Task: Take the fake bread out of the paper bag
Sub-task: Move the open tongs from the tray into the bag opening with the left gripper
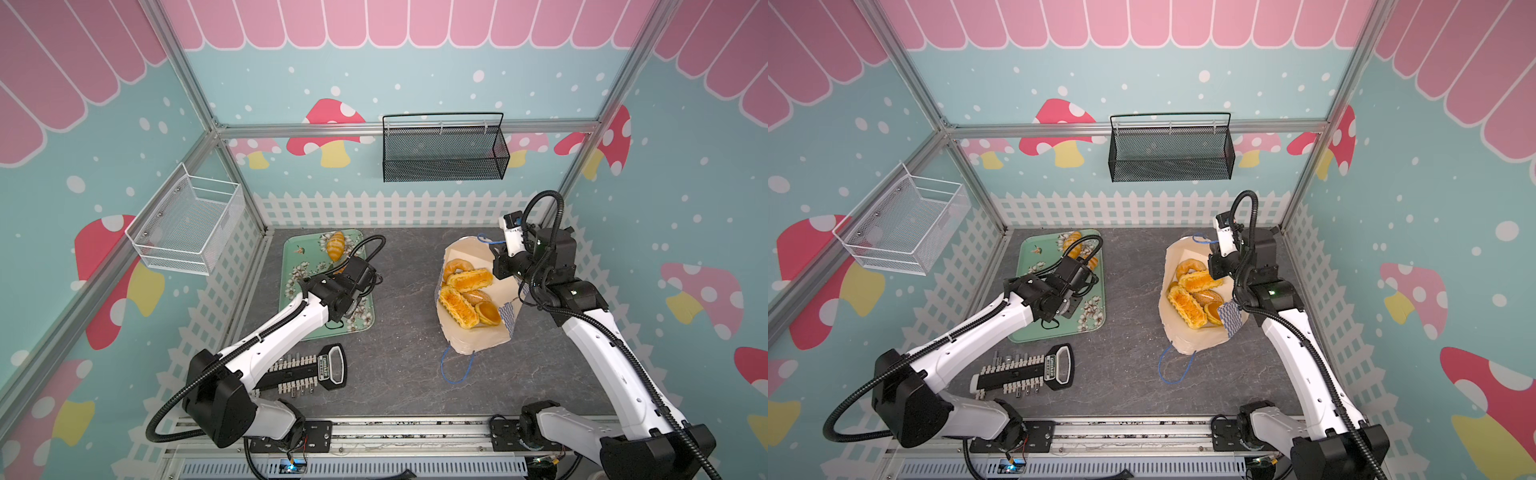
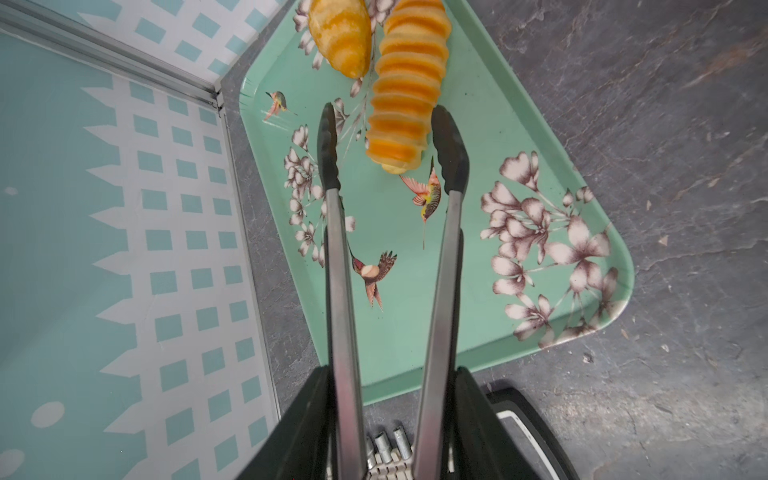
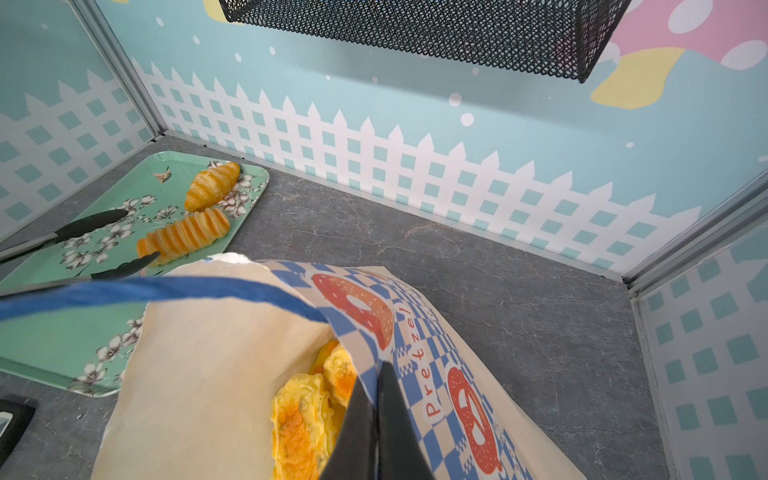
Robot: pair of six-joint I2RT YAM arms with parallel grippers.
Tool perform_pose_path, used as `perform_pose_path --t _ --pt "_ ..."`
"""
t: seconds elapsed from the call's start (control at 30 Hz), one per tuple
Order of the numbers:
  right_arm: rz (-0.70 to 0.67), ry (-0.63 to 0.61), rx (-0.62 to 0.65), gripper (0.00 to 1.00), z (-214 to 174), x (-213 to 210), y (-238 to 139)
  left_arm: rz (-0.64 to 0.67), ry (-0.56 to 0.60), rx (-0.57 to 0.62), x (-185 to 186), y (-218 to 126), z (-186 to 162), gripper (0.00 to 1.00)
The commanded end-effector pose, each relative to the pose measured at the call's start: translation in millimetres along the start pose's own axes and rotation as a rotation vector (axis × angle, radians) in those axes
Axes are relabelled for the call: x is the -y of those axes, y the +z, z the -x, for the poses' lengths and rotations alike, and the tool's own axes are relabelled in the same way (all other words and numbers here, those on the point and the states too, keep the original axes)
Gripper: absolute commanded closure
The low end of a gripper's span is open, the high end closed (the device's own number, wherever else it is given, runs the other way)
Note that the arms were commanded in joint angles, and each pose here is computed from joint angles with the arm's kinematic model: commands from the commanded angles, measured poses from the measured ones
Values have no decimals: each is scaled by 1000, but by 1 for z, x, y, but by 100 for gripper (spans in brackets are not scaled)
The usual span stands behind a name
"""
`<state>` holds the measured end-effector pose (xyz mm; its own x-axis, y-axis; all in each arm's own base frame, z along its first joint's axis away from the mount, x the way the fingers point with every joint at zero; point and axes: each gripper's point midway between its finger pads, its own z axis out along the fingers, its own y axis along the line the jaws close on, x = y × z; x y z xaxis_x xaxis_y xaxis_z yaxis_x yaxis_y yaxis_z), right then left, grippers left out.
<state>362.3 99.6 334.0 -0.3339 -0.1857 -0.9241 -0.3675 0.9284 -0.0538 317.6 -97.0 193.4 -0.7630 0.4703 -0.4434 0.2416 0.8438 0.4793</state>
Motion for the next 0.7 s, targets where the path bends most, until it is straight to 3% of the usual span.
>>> perform_pose_path --t 0.0,0.33,0.53,0.67 --pt "27 9 26 100 12 -6 -5 -23 -60 111 -20 -34 21 59" --pt "64 30 46 100 20 -11 0 -240 -43 506 -27 -140 73 65" --pt "81 -2 77 100 26 -14 -8 -418 134 775 21 -210 90 65" --pt "75 -17 76 100 23 -14 -9 -476 262 866 57 -237 88 66"
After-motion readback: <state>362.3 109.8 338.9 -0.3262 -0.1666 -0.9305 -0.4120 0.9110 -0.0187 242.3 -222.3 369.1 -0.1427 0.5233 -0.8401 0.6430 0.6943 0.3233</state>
